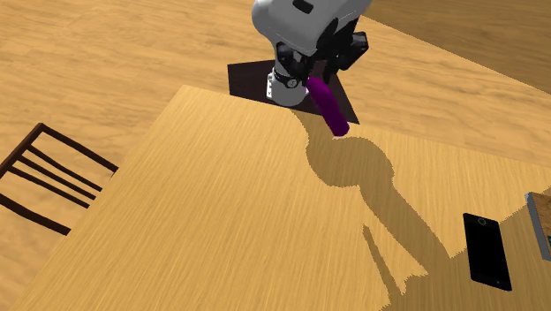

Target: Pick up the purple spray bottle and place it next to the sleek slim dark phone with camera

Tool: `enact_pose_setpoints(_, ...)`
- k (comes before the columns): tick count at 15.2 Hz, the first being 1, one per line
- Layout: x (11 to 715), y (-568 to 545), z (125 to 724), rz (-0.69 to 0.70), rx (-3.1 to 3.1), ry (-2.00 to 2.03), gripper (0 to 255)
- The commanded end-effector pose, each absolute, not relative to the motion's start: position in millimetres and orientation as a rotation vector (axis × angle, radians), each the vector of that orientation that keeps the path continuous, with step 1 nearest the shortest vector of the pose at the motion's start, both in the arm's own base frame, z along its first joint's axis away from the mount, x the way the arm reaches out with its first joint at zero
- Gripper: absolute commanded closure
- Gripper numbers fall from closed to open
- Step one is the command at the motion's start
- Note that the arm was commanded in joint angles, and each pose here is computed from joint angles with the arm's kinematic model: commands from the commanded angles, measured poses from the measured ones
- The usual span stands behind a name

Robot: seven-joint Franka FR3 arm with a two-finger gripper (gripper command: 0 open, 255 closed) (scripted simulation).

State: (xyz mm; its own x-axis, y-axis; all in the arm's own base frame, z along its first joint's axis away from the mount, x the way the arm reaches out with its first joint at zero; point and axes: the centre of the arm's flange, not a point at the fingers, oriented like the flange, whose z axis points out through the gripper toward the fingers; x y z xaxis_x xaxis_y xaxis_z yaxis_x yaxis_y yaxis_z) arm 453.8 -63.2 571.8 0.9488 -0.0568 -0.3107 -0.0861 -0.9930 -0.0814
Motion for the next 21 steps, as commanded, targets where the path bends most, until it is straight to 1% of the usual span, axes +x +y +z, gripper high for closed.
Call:
enact_pose_setpoints(1, 460.9, -38.5, 561.8, 0.475, -3.008, 0.113, 255)
enact_pose_setpoints(21, 534.6, 197.3, 468.9, 0.475, -3.008, 0.113, 255)
